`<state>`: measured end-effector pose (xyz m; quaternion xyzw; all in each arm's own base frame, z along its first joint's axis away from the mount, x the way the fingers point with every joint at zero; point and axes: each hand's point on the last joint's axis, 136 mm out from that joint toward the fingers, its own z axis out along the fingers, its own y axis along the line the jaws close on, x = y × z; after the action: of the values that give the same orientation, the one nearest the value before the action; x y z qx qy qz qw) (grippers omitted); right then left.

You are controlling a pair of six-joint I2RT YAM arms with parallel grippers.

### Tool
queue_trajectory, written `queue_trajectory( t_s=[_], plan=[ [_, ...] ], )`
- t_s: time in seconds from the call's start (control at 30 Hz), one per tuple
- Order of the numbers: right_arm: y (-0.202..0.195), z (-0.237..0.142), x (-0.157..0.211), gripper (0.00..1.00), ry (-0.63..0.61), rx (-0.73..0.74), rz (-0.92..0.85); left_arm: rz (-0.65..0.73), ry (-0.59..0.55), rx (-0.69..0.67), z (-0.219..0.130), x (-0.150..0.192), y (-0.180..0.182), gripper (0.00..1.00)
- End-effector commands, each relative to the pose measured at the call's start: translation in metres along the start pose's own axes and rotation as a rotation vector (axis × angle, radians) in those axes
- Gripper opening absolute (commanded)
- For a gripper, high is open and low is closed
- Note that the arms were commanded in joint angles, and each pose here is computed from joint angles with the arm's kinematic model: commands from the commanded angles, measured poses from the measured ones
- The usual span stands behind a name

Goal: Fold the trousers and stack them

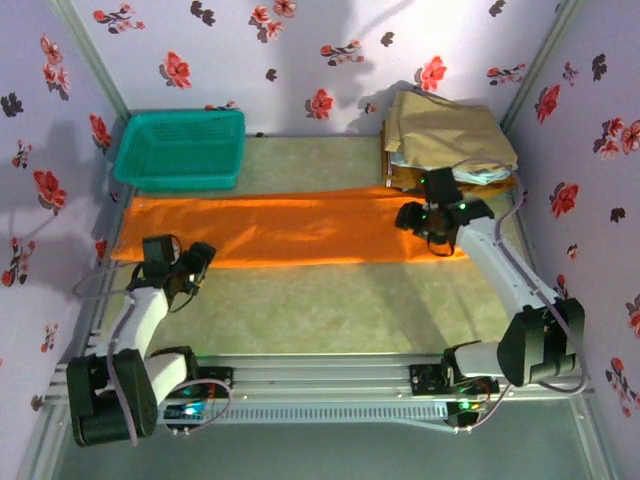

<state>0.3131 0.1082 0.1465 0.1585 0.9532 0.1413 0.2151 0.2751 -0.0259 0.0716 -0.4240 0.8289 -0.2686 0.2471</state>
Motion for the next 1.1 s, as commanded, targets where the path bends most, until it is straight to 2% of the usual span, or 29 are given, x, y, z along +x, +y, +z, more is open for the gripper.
queue_trajectory(
  t_s=[0.0,0.07,0.23,0.3,0.47,0.73,0.8,0.93,1.07],
  plan=[
    [0.005,0.028,0.034,0.63,0.093,-0.068,0.103,0.035,-0.036,-0.041,0.000,0.000,0.015,0.73],
    [0.003,0.045,0.048,0.65,0.121,-0.091,0.158,0.029,-0.070,-0.051,0.004,-0.005,0.020,0.76],
    [0.013,0.069,0.049,0.67,0.141,-0.155,0.219,0.064,-0.125,-0.063,0.018,-0.029,0.015,0.74],
    [0.016,0.079,0.045,0.68,0.145,-0.160,0.235,0.086,-0.131,-0.060,0.025,-0.037,0.011,0.70],
    [0.005,0.110,0.046,0.66,0.184,-0.088,0.315,0.077,-0.147,-0.082,0.040,-0.056,0.016,0.52],
    [-0.008,0.123,0.029,0.62,0.152,-0.059,0.383,0.059,-0.158,-0.041,0.052,-0.072,0.007,0.47],
    [-0.011,0.125,0.021,0.59,0.139,-0.038,0.376,0.063,-0.166,-0.033,0.051,-0.077,0.002,0.48],
    [-0.012,0.132,0.014,0.38,0.155,-0.028,0.371,0.078,-0.175,-0.024,0.049,-0.084,-0.007,0.56],
    [-0.016,0.127,0.002,0.25,0.126,-0.012,0.352,0.102,-0.177,-0.029,0.050,-0.090,-0.011,0.59]
  ],
)
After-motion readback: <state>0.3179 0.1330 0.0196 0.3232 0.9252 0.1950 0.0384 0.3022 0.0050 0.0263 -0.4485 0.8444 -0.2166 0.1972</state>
